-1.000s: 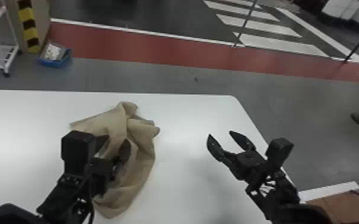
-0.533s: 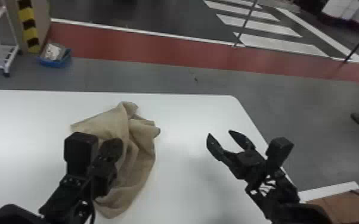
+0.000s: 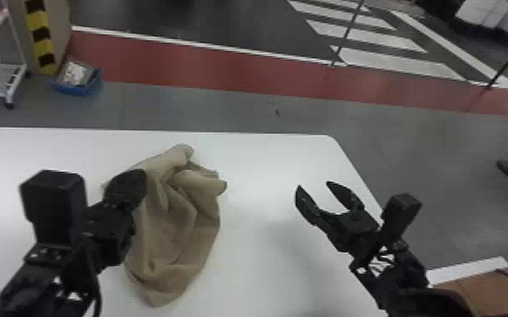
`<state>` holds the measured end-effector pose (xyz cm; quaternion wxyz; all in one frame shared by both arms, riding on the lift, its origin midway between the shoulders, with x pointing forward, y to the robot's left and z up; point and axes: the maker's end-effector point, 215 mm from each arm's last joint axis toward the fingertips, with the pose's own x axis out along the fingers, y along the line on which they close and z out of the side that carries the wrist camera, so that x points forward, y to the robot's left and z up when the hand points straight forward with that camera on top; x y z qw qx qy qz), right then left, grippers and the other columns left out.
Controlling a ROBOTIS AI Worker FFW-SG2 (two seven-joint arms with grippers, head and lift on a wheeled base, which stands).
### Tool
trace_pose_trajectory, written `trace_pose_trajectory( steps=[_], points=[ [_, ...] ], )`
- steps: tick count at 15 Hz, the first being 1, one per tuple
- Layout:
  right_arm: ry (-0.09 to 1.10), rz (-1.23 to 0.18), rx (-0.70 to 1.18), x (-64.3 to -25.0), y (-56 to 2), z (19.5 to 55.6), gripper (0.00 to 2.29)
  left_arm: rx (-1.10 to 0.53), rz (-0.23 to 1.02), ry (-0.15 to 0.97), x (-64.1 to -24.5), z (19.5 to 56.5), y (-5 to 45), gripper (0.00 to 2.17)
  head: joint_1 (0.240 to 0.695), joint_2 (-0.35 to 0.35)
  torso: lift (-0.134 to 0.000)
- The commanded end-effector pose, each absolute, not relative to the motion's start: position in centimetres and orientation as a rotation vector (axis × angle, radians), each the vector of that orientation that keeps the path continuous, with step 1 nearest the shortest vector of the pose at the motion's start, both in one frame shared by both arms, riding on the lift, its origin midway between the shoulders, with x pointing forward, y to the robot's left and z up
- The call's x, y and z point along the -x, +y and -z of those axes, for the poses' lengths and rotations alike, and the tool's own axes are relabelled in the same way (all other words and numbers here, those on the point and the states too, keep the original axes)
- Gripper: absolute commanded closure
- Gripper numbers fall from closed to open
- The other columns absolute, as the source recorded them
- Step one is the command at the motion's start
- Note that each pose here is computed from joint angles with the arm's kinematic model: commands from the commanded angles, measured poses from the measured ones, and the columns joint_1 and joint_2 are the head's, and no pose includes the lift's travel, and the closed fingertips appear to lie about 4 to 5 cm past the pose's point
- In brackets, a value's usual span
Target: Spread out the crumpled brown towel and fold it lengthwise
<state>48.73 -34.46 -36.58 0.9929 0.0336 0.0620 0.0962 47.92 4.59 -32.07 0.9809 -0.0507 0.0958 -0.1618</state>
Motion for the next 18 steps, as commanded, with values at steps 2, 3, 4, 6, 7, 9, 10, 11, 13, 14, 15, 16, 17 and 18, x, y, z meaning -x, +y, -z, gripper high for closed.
trace_pose_trajectory(
  steps=[2, 3, 4, 6, 7, 9, 10, 11, 13, 14, 15, 16, 17, 18],
  points=[
    [0.118, -0.199, -0.073, -48.8, -34.1, 36.1, 0.19, 0.124, 0.254, 0.050, -46.4, 23.7, 11.0, 1.74, 0.695, -0.323, -0.124],
    [0.120, -0.204, -0.075, -48.8, -33.7, 36.2, 0.19, 0.141, 0.233, 0.030, -45.9, 22.3, 12.9, 1.74, 0.695, -0.308, -0.124],
    [0.121, -0.208, -0.076, -48.8, -33.4, 36.3, 0.19, 0.150, 0.223, 0.045, -45.6, 22.5, 14.0, 1.74, 0.695, -0.276, -0.124],
    [0.122, -0.217, -0.084, -48.9, -32.7, 36.4, 0.19, 0.134, 0.189, 0.112, -45.3, 25.6, 15.2, 1.74, 0.695, -0.242, -0.124],
    [0.123, -0.220, -0.086, -48.9, -32.5, 36.5, 0.19, 0.135, 0.172, 0.125, -44.9, 26.4, 15.8, 1.74, 0.695, -0.227, -0.124],
    [0.121, -0.221, -0.086, -49.0, -32.3, 36.3, 0.19, 0.150, 0.117, 0.049, -44.6, 24.1, 18.1, 1.74, 0.695, -0.199, -0.124],
    [0.126, -0.222, -0.085, -49.1, -32.1, 36.3, 0.19, 0.148, 0.105, 0.033, -44.6, 23.2, 18.9, 1.74, 0.695, -0.187, -0.124],
    [0.137, -0.229, -0.084, -49.2, -31.5, 36.6, 0.19, 0.141, 0.098, 0.037, -44.7, 23.4, 19.4, 1.74, 0.695, -0.176, -0.124],
    [0.147, -0.253, -0.086, -49.5, -29.9, 37.0, 0.19, 0.130, 0.064, 0.057, -45.1, 24.5, 20.4, 1.74, 0.695, -0.157, -0.124],
    [0.146, -0.268, -0.092, -49.5, -29.0, 37.0, 0.19, 0.113, 0.049, 0.064, -45.2, 25.2, 20.7, 1.74, 0.695, -0.144, -0.124],
    [0.158, -0.280, -0.096, -49.5, -28.3, 37.3, 0.19, 0.109, 0.042, 0.068, -45.2, 25.4, 20.8, 1.74, 0.695, -0.130, -0.124],
    [0.159, -0.303, -0.094, -49.9, -27.0, 37.0, 0.19, 0.113, 0.047, 0.063, -45.2, 25.2, 20.5, 1.74, 0.695, -0.106, -0.124],
    [0.180, -0.327, -0.092, -50.7, -25.6, 37.0, 0.19, 0.131, 0.064, 0.043, -45.1, 24.3, 20.2, 1.74, 0.695, -0.095, -0.124],
    [0.187, -0.350, -0.082, -52.1, -24.2, 36.3, 0.19, 0.134, 0.068, 0.035, -45.1, 23.8, 20.1, 1.74, 0.695, -0.085, -0.124]
  ],
)
